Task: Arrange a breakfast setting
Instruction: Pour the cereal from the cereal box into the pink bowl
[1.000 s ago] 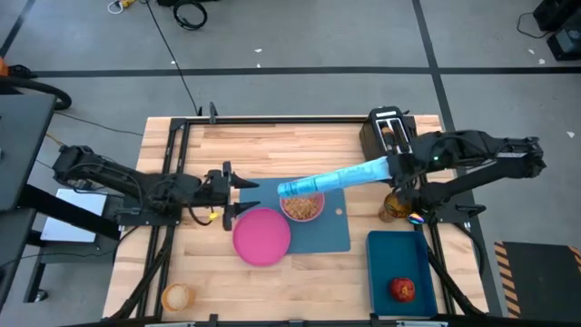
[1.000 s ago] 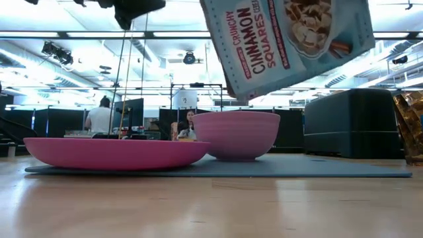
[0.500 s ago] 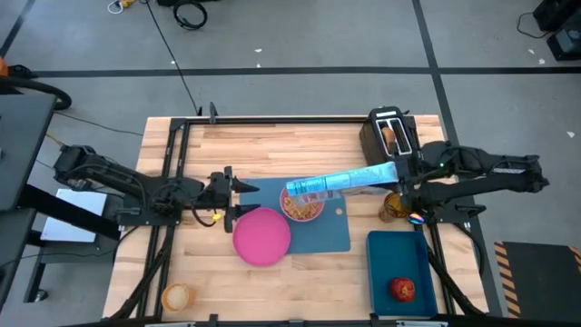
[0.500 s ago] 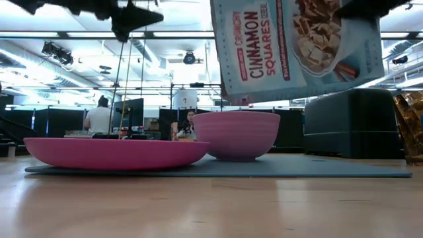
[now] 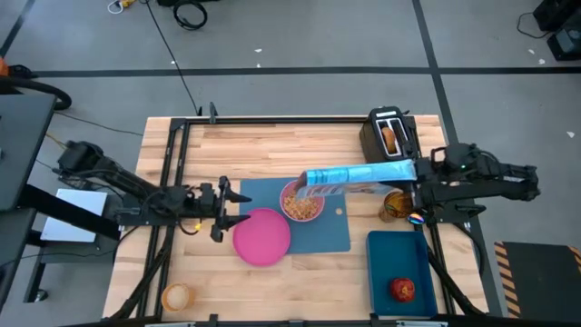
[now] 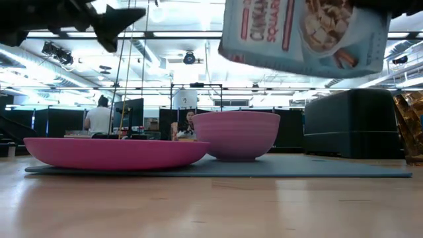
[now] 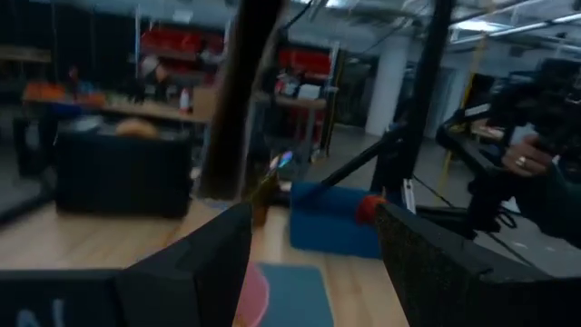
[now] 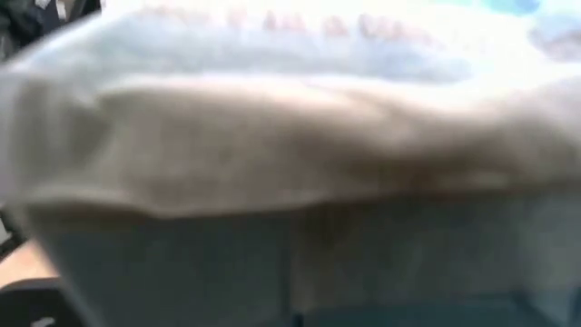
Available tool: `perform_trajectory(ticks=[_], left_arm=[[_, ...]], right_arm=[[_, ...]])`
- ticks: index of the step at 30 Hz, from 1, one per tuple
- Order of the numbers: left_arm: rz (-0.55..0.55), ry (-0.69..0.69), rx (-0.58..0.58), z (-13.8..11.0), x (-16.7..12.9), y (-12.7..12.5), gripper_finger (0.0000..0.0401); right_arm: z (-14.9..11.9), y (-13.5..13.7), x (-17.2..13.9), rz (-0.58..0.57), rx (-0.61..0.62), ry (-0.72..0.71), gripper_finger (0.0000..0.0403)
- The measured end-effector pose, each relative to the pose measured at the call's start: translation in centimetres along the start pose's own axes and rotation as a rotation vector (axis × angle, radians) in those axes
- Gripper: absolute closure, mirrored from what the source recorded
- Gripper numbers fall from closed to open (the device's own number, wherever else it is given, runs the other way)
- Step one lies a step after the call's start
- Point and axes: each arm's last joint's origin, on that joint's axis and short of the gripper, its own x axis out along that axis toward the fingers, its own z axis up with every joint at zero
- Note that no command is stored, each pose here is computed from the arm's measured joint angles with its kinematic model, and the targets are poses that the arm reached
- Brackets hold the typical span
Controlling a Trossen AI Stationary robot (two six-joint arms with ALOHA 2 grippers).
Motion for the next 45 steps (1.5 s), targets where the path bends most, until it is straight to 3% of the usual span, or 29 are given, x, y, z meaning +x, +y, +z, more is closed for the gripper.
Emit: perform_trajectory(ticks=[9,17,26,35,40,45], left_arm=[[0.047,-0.107,0.089,-1.0,4.3,-0.2,0.0159],[0.148,-0.161,0.157,-0.2,10.9,1.2,0.0137],[0.086,-0.240,0.166,1.5,17.0,4.4,0.0087],[0.020,-0.340,0.169,3.0,22.3,5.2,0.0086],[0.017,-0.389,0.131,4.0,22.6,5.5,0.0093],[-0.010,-0.448,0.117,5.3,22.2,5.8,0.0140]], right_arm=[[-0.3,0.0,-0.5,-0.039,-0.004,-0.168,0.0277],[-0.4,0.2,0.4,-0.019,-0.018,-0.525,0.0277],[-1.7,0.4,1.9,-0.037,-0.032,-0.756,0.0277],[-2.2,0.3,4.7,-0.039,-0.029,-0.738,0.0277],[-2.1,0.2,5.5,-0.051,-0.028,-0.762,0.0277],[-2.6,0.0,6.4,-0.112,0.014,-0.705,0.0271]])
